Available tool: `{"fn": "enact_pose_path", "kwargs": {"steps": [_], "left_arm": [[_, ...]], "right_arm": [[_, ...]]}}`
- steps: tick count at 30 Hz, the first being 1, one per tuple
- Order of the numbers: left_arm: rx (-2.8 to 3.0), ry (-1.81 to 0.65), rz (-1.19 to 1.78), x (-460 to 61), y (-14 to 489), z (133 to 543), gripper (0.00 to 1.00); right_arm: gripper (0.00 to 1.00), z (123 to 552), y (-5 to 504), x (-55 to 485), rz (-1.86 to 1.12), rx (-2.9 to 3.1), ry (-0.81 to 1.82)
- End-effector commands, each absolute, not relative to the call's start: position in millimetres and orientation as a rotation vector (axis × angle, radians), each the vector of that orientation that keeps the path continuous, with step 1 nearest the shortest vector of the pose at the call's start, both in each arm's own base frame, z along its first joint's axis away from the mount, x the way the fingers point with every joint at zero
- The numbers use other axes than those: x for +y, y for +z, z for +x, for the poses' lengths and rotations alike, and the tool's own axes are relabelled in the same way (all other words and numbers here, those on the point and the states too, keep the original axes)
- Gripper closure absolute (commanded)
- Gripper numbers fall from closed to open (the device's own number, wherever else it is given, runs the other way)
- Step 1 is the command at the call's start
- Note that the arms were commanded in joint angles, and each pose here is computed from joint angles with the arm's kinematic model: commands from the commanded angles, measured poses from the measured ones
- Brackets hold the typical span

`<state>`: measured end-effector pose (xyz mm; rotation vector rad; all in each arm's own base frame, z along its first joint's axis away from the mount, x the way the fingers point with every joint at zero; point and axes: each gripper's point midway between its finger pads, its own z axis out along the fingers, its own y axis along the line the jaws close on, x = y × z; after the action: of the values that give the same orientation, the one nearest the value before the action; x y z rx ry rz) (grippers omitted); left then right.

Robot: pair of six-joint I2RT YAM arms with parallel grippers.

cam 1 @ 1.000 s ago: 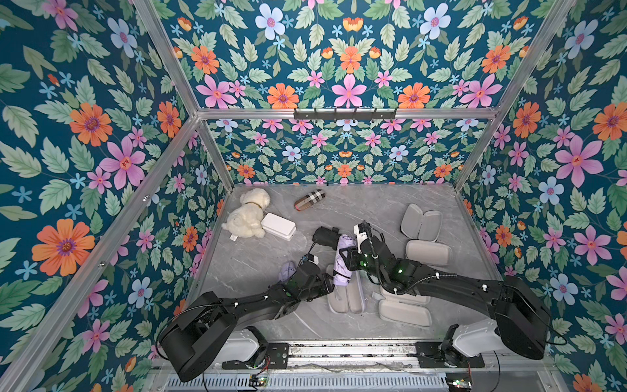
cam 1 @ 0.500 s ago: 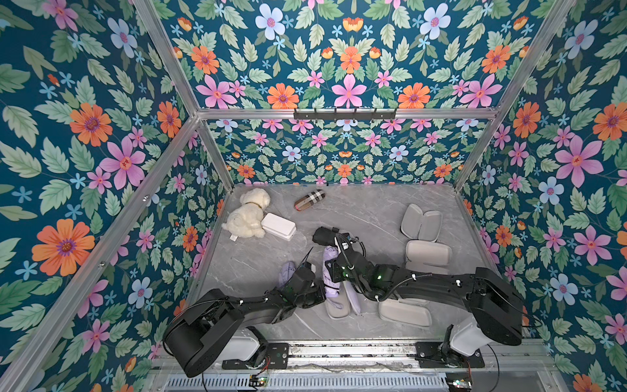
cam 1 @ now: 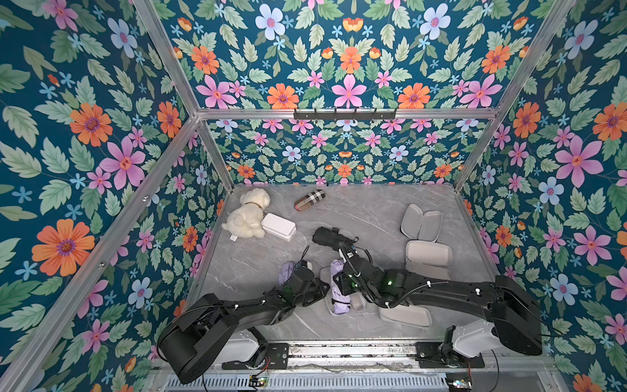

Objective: Put umbrellas into zippered umbrella sleeves
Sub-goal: Place the umbrella in the umbrella sleeve.

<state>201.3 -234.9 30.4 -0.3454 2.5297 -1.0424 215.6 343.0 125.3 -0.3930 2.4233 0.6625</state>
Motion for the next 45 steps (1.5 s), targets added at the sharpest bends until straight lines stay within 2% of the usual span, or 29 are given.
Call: {"fn": "enact_pose_path", "kwargs": {"steps": [1, 5, 11, 14, 16, 19, 22, 29, 32, 38, 40, 43, 45], "left_arm": [[2.526, -0.985, -0.331, -228, 30, 203, 0.71], [2.515, -0.983, -0.333, -224, 32, 202, 0.74], [2.495, -1.056, -0.341, -234, 30, 203, 0.93], [2.48, -1.067, -0.344, -236, 33, 206, 0.98], [2.478, -1.064, -0.333, -237, 35, 208, 0.98], [2.486, -1.037, -0.315, -236, 36, 209, 0.96], [2.523, -0.979, -0.305, -228, 31, 205, 0.9], [2.586, -0.895, -0.325, -208, 15, 199, 0.75], [2.595, -0.884, -0.314, -206, 16, 197, 0.74], [2.535, -0.937, -0.298, -208, 35, 201, 0.75], [2.515, -0.979, -0.297, -213, 36, 202, 0.81], [2.52, -1.015, -0.272, -222, 34, 205, 0.89], [2.519, -1.032, -0.252, -228, 35, 208, 0.91]], "right_arm": [[0.86, 211, 128, 347, -0.447, 2.418, 0.698], [0.86, 208, 119, 354, -0.443, 2.439, 0.734], [0.84, 199, 97, 369, -0.491, 2.502, 0.751], [0.81, 195, 86, 370, -0.5, 2.542, 0.746], [0.71, 194, 78, 368, -0.499, 2.584, 0.715], [0.49, 193, 76, 365, -0.516, 2.635, 0.657], [0.35, 195, 67, 359, -0.514, 2.707, 0.596], [0.21, 199, 77, 352, -0.511, 2.737, 0.597], [0.21, 202, 80, 349, -0.5, 2.738, 0.571], [0.37, 197, 69, 356, -0.474, 2.782, 0.614], [0.42, 197, 57, 362, -0.461, 2.801, 0.637], [0.57, 193, 50, 373, -0.477, 2.823, 0.691], [0.63, 191, 47, 376, -0.494, 2.839, 0.71]]}}
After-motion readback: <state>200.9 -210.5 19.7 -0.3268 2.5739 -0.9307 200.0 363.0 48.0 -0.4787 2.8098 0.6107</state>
